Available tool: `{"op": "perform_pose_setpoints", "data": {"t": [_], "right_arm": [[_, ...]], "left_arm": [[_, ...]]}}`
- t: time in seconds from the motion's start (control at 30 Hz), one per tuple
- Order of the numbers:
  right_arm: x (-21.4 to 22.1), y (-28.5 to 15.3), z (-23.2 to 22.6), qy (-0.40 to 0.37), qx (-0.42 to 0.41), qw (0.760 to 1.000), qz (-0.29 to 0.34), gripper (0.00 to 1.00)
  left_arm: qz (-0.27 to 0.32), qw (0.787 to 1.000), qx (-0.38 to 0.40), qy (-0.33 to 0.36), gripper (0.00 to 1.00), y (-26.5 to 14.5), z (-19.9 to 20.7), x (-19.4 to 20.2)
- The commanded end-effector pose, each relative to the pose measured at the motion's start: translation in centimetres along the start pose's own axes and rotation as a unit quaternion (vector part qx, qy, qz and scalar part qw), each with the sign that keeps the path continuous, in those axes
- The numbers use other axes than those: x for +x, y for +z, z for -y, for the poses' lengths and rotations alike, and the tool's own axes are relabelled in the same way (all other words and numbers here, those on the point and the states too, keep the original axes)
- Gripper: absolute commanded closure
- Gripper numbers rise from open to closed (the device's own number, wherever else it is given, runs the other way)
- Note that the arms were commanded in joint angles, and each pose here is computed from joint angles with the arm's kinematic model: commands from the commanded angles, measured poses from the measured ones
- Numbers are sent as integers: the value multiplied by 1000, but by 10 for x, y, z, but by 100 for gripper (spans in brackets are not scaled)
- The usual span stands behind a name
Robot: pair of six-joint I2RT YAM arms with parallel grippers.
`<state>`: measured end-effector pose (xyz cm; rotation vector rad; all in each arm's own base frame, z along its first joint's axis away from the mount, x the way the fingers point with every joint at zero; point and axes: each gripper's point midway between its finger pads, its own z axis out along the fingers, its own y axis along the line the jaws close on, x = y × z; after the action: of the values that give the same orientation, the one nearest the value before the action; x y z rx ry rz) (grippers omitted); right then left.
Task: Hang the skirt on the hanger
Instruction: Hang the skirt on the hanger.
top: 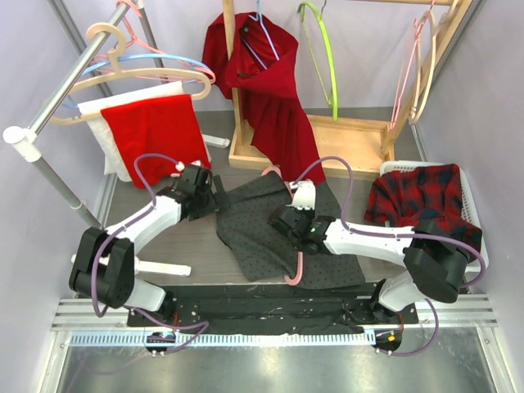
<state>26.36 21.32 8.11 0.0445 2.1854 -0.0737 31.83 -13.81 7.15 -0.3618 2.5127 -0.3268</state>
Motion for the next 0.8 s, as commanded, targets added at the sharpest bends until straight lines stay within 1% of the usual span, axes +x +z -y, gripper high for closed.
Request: {"op": "perform_pose_setpoints", "data": {"t": [0.0,0.07,0.1,0.17,0.2,0.23,0.27,0.3,0.33,0.37,0.43,0.47,0.53,0.57,0.6,0.63,0.67,0.7,0.77], "right_arm": [[-30,6,19,-17,58,997,45,99],[-33,7,12,-16,53,997,44,99],[-31,9,9,-19,49,998,41,99],[-32,9,2,-18,44,998,39,99],[-30,11,-1,-20,42,998,36,99],[-30,10,-4,-21,38,998,36,99],[-31,11,-6,-18,38,998,36,99],[-31,10,-8,-17,35,999,36,99],[-29,11,-10,-17,32,999,34,99],[-29,10,-14,-17,27,999,34,99],[-26,10,-17,-14,24,999,30,99],[-25,9,-20,-13,20,999,31,99],[-24,9,-23,-11,17,999,30,99],[-22,9,-24,-12,16,999,29,99],[-20,8,-25,-14,14,999,27,99],[-19,8,-27,-12,12,999,27,99],[-19,7,-28,-11,11,1000,27,99],[-18,7,-29,-11,10,1000,26,99],[-18,6,-30,-9,8,1000,26,99]], "left_arm": [[-30,998,51,-29,6,-21,1,35],[-39,995,80,-47,4,-28,7,49],[-52,993,97,-42,2,-31,11,67],[-47,990,127,-47,1,-46,23,77],[-58,989,135,-30,1,-50,29,96],[-49,987,152,-28,2,-59,35,99],[-58,986,152,-40,2,-60,34,112],[-65,984,164,-29,3,-65,40,124],[-61,983,170,-36,4,-67,42,127],[-68,980,181,-44,5,-69,43,139],[-55,975,207,-57,11,-73,52,139],[-59,973,216,-55,13,-73,54,148],[-54,967,239,-69,23,-76,66,148],[-60,966,243,-62,28,-76,70,156],[-63,965,245,-65,38,-75,74,159],[-68,964,251,-61,42,-76,79,164],[-60,961,262,-57,45,-79,88,164],[-70,964,253,-51,50,-73,88,172],[-82,963,255,-38,54,-75,97,180]]}}
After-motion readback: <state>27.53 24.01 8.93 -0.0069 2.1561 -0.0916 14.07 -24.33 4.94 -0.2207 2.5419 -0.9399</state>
